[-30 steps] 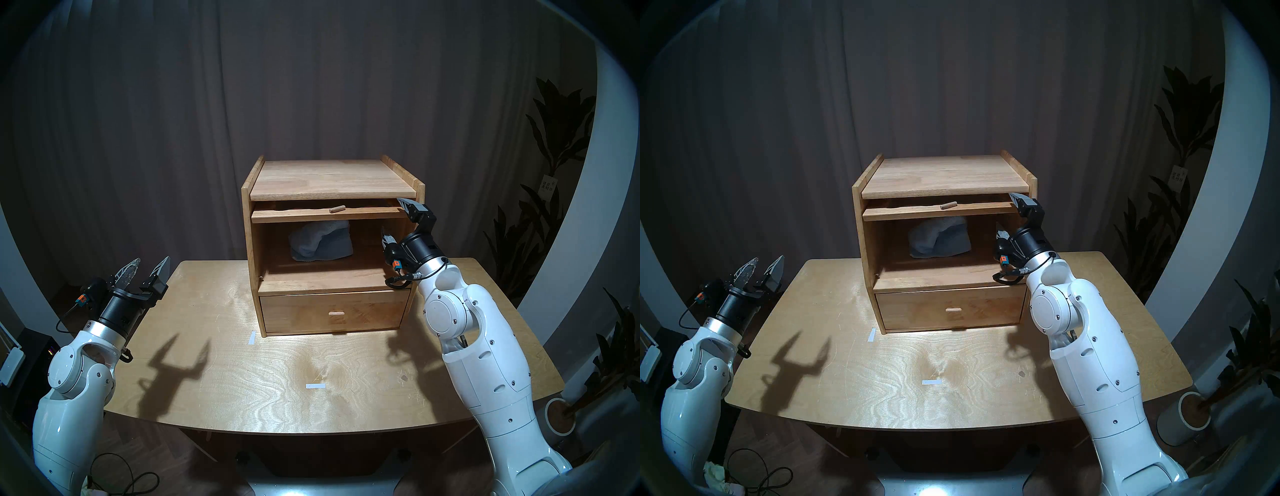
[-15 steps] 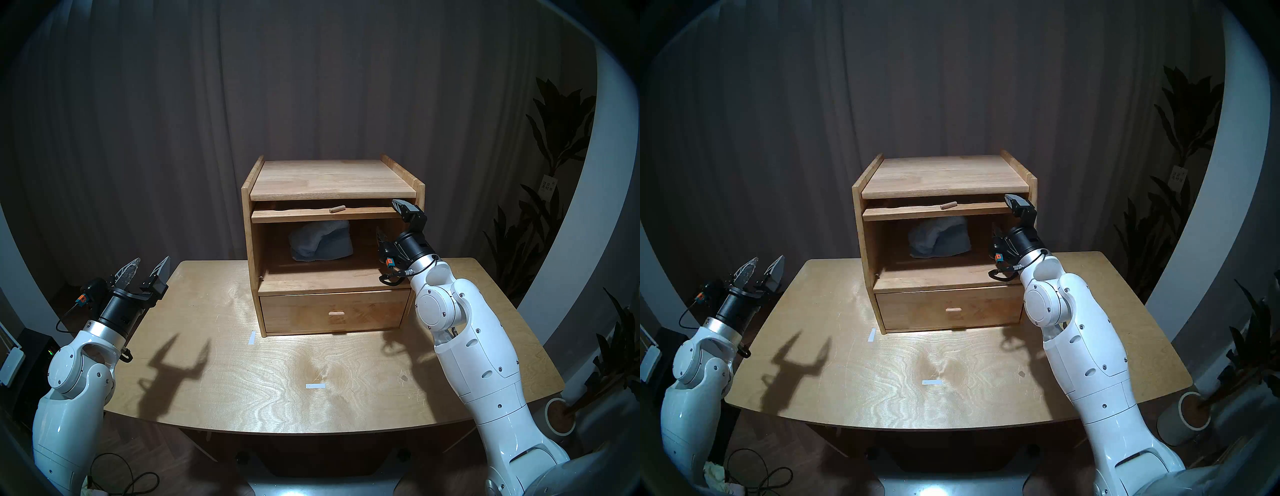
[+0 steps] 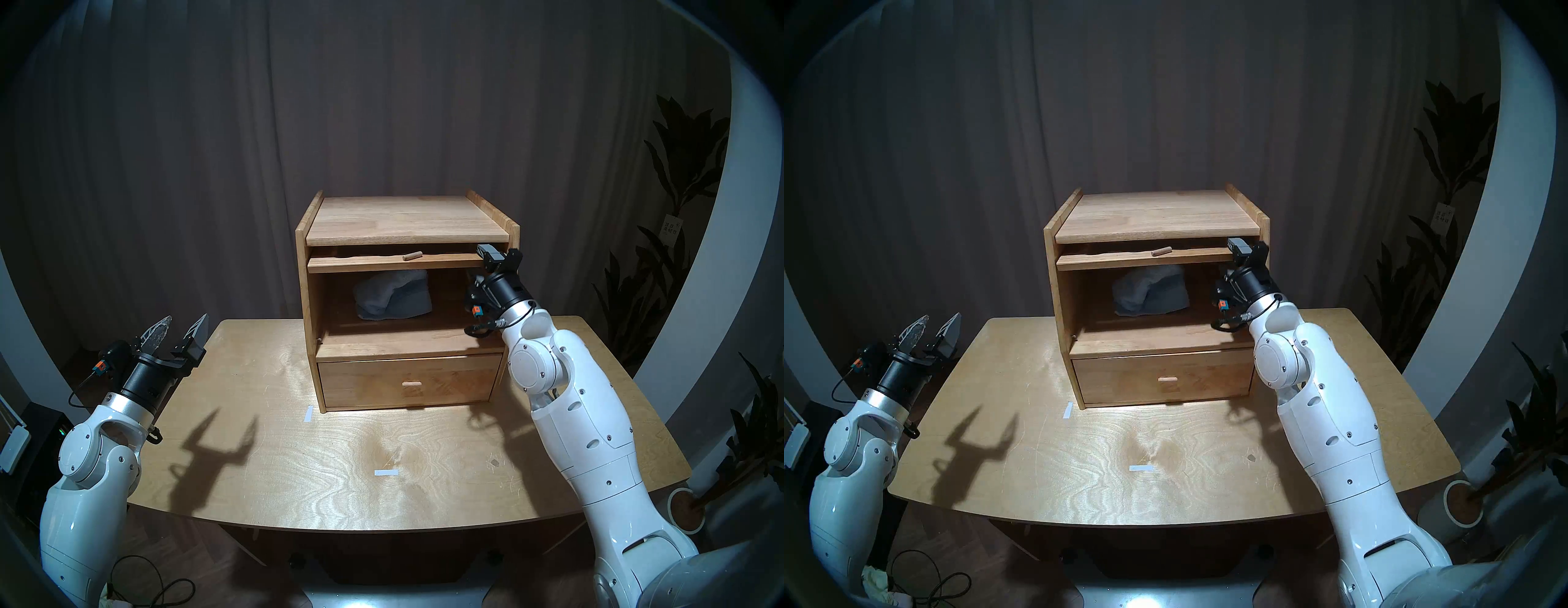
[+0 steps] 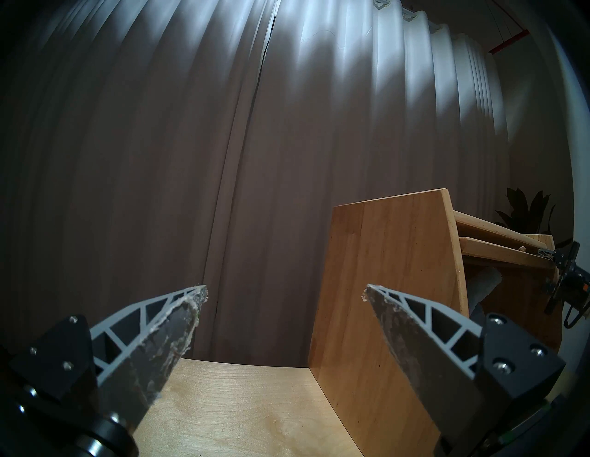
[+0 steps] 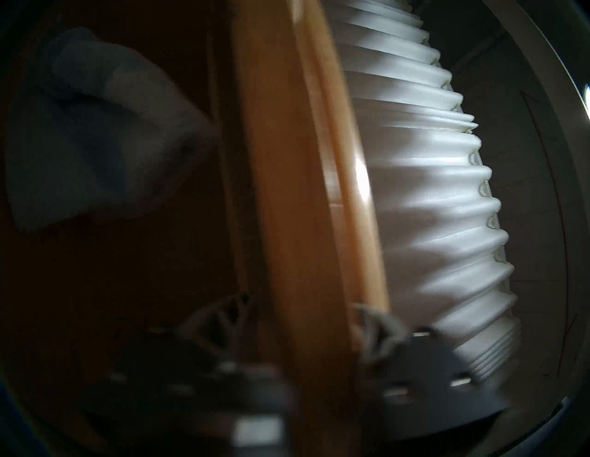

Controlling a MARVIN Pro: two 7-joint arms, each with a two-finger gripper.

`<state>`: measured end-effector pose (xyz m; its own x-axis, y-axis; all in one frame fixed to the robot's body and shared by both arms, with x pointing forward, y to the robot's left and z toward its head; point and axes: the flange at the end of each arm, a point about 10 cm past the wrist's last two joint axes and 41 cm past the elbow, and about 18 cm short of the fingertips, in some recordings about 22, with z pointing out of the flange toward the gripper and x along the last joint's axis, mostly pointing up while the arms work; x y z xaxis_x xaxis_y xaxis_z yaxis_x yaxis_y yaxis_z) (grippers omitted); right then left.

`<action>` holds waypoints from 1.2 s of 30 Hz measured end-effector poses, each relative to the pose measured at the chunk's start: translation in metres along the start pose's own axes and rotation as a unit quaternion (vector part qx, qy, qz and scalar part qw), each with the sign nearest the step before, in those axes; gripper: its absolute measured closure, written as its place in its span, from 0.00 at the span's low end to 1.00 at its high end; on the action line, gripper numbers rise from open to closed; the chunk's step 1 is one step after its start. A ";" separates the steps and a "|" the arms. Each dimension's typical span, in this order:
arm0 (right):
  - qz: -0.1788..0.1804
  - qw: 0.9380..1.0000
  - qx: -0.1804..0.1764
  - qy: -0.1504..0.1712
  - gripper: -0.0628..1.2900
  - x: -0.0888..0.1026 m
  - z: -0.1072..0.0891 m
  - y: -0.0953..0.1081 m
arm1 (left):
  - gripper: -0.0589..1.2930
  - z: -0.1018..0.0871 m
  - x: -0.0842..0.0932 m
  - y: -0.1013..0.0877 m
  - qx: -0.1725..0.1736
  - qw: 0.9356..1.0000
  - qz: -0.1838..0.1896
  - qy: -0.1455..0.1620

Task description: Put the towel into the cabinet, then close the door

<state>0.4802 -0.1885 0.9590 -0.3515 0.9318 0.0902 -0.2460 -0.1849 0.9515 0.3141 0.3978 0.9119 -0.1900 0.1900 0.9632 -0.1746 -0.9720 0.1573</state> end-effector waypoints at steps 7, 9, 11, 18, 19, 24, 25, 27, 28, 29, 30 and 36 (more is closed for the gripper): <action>-0.001 1.000 0.013 0.021 0.76 0.003 -0.011 0.008 | 0.04 0.000 0.000 0.000 0.000 1.000 0.000 0.000; -0.001 1.000 0.015 0.026 0.77 0.004 -0.016 0.009 | 0.04 0.000 0.000 0.000 0.000 1.000 0.000 0.000; -0.001 0.999 0.015 0.030 0.79 0.005 -0.020 0.010 | 0.04 0.000 0.000 0.000 0.000 1.000 0.000 0.000; 0.000 0.999 0.013 0.047 0.81 0.007 -0.039 0.013 | 0.04 0.000 0.000 0.000 0.000 1.000 0.000 0.000; 0.000 0.999 0.013 0.049 0.81 0.007 -0.042 0.013 | 0.04 0.000 0.000 0.000 0.000 1.000 0.000 0.000; -0.001 0.998 0.012 0.058 0.83 0.007 -0.056 0.016 | 0.04 0.000 0.000 0.000 -0.001 1.000 0.001 0.000; -0.001 0.998 0.012 0.059 0.83 0.007 -0.061 0.017 | 0.04 0.000 0.000 0.000 -0.001 1.000 0.001 0.000; -0.001 0.998 0.012 0.059 0.83 0.006 -0.067 0.018 | 0.04 0.000 0.000 0.000 -0.001 1.000 0.001 0.000; 0.000 0.998 0.012 0.059 0.83 0.005 -0.069 0.018 | 0.04 0.000 0.000 0.000 -0.001 1.000 0.001 0.000; 0.000 0.998 0.012 0.060 0.83 0.005 -0.072 0.019 | 0.04 0.000 0.000 0.000 -0.001 1.000 0.001 0.000; 0.001 0.998 0.012 0.061 0.83 0.005 -0.077 0.020 | 0.04 0.000 0.000 0.000 -0.001 1.000 0.001 0.000; 0.007 0.998 0.016 0.064 0.83 0.008 -0.096 0.022 | 0.04 0.000 0.000 0.000 -0.001 1.000 0.001 0.000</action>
<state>0.3854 -0.2155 0.9528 -0.4675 0.8814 0.0675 -0.2124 -0.1861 0.9593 0.3144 0.3979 0.9122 -0.1911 0.1888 0.9632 -0.1756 -0.9721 0.1558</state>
